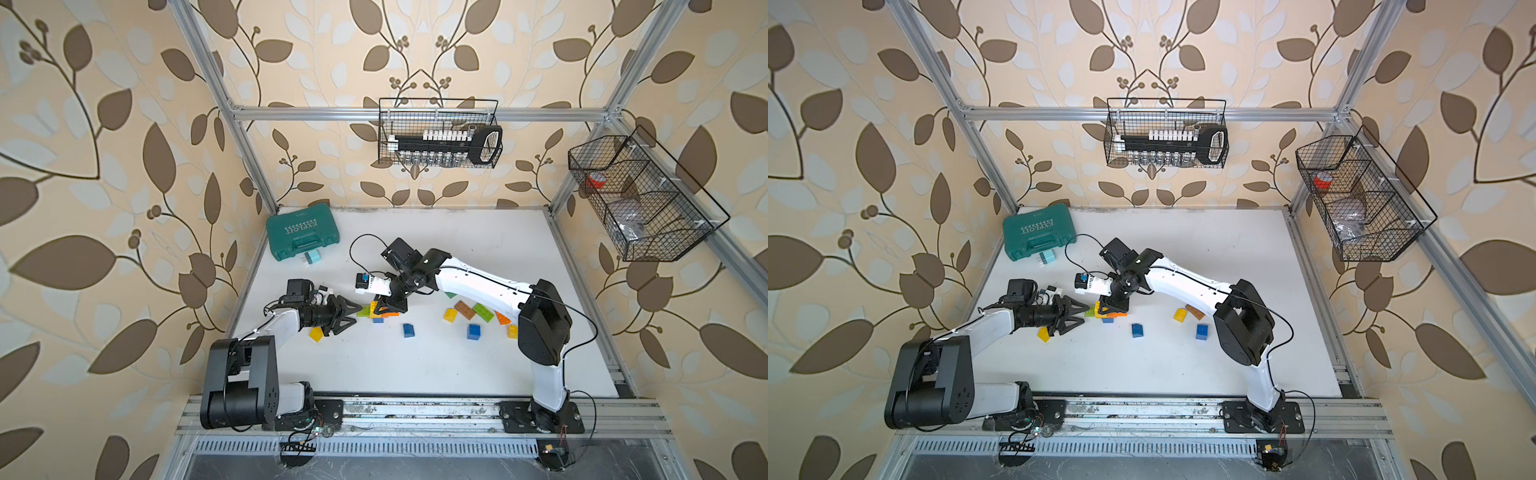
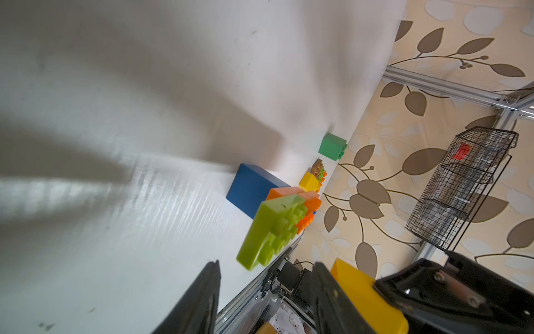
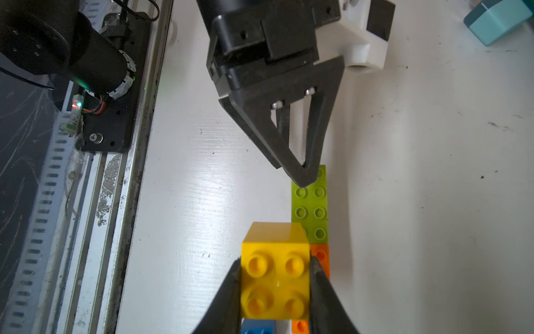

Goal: Assemble a fork with lego
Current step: Assemble the lego brick with the lego brick.

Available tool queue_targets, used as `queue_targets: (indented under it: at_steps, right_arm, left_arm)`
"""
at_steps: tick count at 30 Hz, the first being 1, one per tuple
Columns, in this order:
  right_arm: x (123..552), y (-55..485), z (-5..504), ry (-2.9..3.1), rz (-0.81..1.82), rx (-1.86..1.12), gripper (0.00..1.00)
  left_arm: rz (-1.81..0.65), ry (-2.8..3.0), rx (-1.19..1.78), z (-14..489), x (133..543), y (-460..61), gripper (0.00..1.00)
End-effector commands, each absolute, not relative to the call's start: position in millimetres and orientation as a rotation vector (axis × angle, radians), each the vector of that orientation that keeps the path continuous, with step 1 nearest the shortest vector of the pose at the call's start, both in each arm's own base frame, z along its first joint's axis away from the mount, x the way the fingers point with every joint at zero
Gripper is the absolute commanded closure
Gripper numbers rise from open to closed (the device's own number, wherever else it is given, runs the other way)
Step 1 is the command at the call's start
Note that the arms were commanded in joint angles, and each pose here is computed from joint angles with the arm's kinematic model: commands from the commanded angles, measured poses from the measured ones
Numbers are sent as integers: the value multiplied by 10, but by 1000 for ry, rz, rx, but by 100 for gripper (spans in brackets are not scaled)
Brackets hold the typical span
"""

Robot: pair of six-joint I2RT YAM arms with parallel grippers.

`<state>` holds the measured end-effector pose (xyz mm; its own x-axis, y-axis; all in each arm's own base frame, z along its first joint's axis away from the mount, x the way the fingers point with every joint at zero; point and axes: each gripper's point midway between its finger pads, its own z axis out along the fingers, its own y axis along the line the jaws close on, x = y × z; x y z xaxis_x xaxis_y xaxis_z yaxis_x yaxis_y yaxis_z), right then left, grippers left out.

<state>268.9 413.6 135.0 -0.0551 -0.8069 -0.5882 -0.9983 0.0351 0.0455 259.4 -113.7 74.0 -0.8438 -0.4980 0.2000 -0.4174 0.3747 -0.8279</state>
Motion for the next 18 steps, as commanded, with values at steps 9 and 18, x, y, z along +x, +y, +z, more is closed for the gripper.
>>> queue_targets:
  at_steps: [9, 18]
  right_arm:
    - [2798, 4081, 1016, 1959, 523, -1908, 77]
    - [2855, 4106, 1089, 1960, 529, -1873, 77]
  left_arm:
    - [-1503, 2535, -794, 666, 2667, -1276, 48]
    - [-1484, 2562, -822, 528, 2634, -1278, 50]
